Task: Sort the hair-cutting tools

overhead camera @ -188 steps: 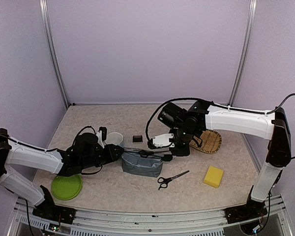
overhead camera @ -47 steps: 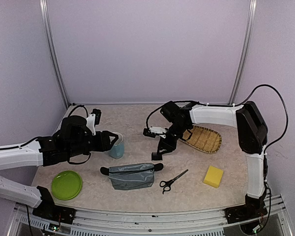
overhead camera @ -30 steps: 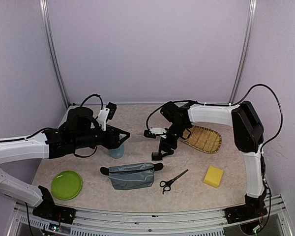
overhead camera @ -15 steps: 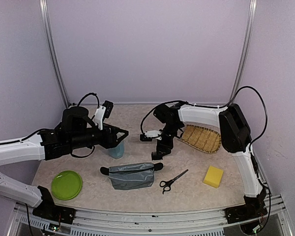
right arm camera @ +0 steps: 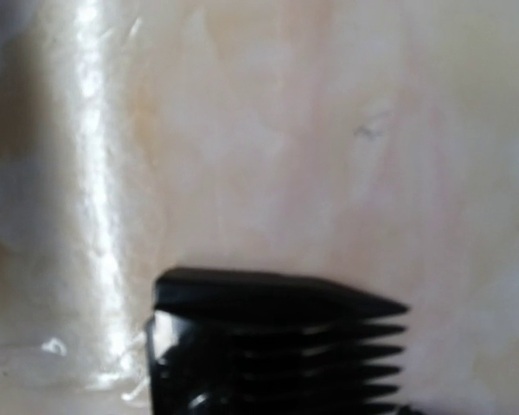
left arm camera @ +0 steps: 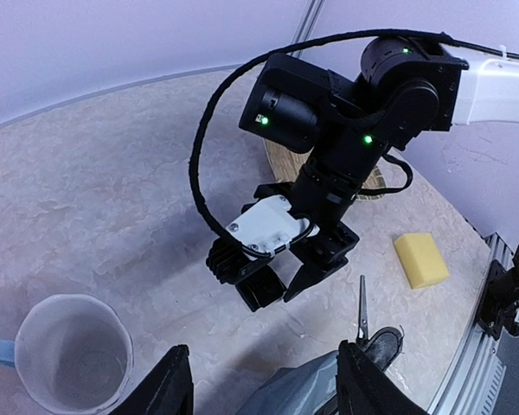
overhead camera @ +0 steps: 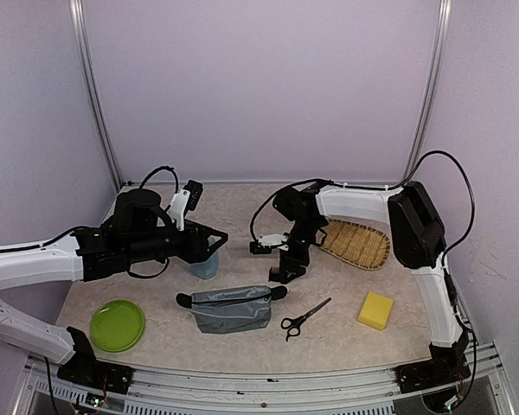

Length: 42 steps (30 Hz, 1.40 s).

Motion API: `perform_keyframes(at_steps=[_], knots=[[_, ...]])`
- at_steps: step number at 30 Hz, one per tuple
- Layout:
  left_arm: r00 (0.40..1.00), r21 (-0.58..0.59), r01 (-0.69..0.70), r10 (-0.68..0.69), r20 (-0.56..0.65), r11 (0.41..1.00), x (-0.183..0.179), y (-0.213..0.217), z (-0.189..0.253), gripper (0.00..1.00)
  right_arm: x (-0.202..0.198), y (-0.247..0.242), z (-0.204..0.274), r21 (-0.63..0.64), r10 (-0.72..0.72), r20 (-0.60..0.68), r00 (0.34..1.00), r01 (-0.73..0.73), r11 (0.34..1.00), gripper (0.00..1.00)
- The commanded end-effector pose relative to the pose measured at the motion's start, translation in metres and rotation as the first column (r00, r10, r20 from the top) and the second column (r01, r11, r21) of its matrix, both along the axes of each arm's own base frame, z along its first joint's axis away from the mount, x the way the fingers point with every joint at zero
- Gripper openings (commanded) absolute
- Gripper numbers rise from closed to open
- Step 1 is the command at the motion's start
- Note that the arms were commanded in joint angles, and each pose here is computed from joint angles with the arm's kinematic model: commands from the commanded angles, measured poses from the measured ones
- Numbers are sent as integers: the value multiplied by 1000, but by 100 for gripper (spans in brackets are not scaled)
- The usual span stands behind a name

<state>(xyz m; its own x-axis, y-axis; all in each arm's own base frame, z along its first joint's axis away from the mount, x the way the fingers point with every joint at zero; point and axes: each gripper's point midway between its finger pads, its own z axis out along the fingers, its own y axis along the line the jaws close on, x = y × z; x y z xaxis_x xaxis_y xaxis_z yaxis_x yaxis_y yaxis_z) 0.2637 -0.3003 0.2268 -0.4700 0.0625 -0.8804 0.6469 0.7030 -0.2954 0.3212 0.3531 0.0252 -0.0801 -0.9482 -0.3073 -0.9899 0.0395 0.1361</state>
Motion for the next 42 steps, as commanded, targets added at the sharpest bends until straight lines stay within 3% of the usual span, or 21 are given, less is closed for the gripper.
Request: perform_keyframes(at_steps=[1, 6, 10, 17, 21, 34, 42], knots=[[1000, -27, 15, -15, 13, 1000, 2, -8, 11, 55, -15, -8, -15, -56, -26, -32, 999, 24, 998, 67], [1000, -27, 6, -6, 13, 1000, 2, -7, 10, 55, -12, -11, -34, -126, -63, 70, 996, 71, 989, 67], [1000, -23, 0, 1, 13, 1000, 2, -5, 9, 55, -22, -11, -44, -163, -58, 75, 995, 69, 984, 66], [1000, -10, 3, -3, 10, 1000, 1, -4, 5, 55, -23, -15, -47, -188, -67, 69, 995, 79, 979, 44], [999, 15, 28, -28, 27, 999, -3, -3, 4, 55, -22, -14, -27, -158, -75, 67, 995, 85, 984, 39], [954, 224, 199, -241, 180, 954, -17, -29, 1, 55, -8, -11, 31, -10, -142, 13, 990, 142, 990, 31], [854, 467, 267, -431, 291, 843, -26, -71, -28, 53, -6, -13, 46, 28, -153, -21, 988, 153, 988, 28]])
